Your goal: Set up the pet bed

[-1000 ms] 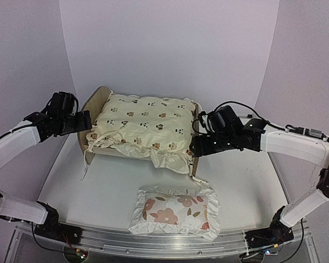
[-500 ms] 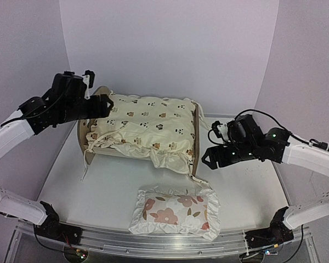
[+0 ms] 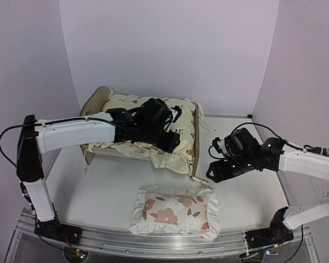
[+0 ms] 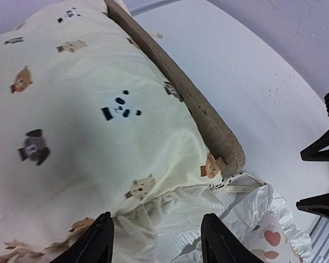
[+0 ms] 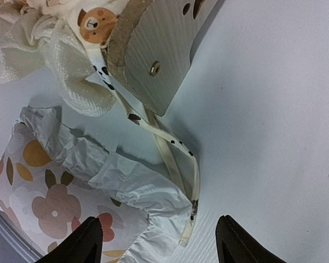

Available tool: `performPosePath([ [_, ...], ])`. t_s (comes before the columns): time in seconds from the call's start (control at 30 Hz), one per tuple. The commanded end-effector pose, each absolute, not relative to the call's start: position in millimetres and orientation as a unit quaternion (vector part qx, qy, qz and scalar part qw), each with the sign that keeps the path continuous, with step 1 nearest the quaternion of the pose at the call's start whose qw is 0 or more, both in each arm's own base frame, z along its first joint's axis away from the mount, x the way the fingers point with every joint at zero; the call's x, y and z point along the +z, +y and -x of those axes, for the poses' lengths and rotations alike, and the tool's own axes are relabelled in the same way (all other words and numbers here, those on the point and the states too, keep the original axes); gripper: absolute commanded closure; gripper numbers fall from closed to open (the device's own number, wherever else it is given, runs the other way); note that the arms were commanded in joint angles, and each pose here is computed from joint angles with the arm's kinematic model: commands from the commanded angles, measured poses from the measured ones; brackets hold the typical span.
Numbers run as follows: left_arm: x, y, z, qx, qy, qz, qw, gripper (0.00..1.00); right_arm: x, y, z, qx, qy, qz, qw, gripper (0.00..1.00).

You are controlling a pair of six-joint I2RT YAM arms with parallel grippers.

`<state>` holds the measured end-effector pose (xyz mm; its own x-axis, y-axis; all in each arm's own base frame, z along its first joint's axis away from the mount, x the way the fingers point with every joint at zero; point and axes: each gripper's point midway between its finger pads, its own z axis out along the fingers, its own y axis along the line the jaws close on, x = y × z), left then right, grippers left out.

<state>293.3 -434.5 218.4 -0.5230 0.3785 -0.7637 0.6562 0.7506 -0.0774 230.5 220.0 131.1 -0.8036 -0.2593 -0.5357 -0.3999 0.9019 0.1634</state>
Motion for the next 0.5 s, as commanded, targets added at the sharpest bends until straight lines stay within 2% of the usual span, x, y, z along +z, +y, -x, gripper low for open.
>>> performPosePath([
  [0.0,220.1,-472.6,-299.1,-0.200,0.838,-0.327,0.388,0.46,127.7,209.6,-231.7,0.115,0.942,0.163,0.271,0.29],
  [0.47,170.3,-516.4,-298.1,-0.197,0.846,-0.351,0.350,0.57,124.8,201.8,-230.7,0.103,0.941,0.164,0.278,0.29],
])
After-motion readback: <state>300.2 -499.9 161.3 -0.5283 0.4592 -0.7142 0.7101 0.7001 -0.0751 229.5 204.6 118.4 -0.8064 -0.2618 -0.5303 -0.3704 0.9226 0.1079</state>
